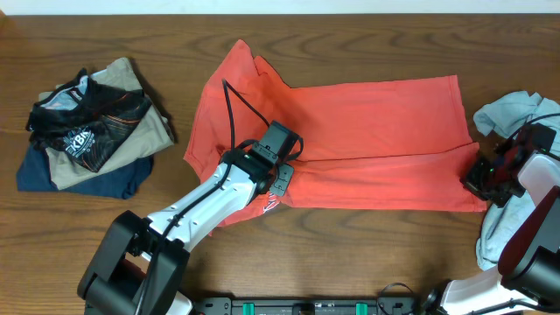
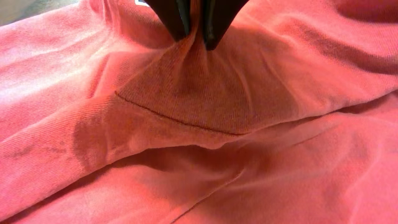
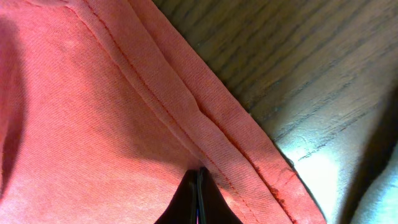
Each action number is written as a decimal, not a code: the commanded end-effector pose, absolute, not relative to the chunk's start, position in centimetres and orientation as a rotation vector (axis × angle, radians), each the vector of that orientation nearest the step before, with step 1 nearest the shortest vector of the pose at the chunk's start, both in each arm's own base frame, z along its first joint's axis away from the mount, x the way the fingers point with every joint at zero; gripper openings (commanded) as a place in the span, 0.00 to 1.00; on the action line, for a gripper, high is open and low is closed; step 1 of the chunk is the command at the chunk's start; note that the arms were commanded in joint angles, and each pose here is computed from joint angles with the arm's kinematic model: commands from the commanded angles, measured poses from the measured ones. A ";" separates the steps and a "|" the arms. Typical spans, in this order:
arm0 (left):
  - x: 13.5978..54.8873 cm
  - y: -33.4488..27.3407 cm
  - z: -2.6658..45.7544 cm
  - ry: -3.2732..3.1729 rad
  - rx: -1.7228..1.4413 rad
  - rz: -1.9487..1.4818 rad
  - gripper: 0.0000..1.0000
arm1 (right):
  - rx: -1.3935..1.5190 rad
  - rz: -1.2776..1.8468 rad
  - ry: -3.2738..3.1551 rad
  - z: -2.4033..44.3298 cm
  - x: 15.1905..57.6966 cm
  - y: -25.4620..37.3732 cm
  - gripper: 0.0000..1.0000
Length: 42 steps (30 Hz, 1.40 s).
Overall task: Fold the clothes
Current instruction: 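Hold the fold with the left gripper and press it toward the right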
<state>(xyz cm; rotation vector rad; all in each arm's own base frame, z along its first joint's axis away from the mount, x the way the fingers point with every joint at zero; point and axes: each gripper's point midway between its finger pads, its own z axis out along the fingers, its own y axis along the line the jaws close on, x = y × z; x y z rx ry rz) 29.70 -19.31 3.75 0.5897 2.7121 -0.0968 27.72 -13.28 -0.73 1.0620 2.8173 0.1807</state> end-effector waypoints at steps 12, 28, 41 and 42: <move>29.3 -19.3 4.3 2.729 0.589 -0.109 0.09 | 1.149 0.039 2.960 -3.9 23.5 -13.2 0.02; 29.4 -19.3 4.4 2.724 0.591 -0.105 0.07 | 1.149 0.039 2.960 -3.9 23.5 -13.2 0.02; 34.6 -19.5 8.2 2.474 0.457 -0.022 0.07 | 1.149 0.039 2.960 -3.9 23.5 -13.2 0.02; 35.0 -19.7 8.2 2.459 0.451 -0.031 0.08 | 1.149 0.039 2.960 -3.9 23.5 -13.2 0.02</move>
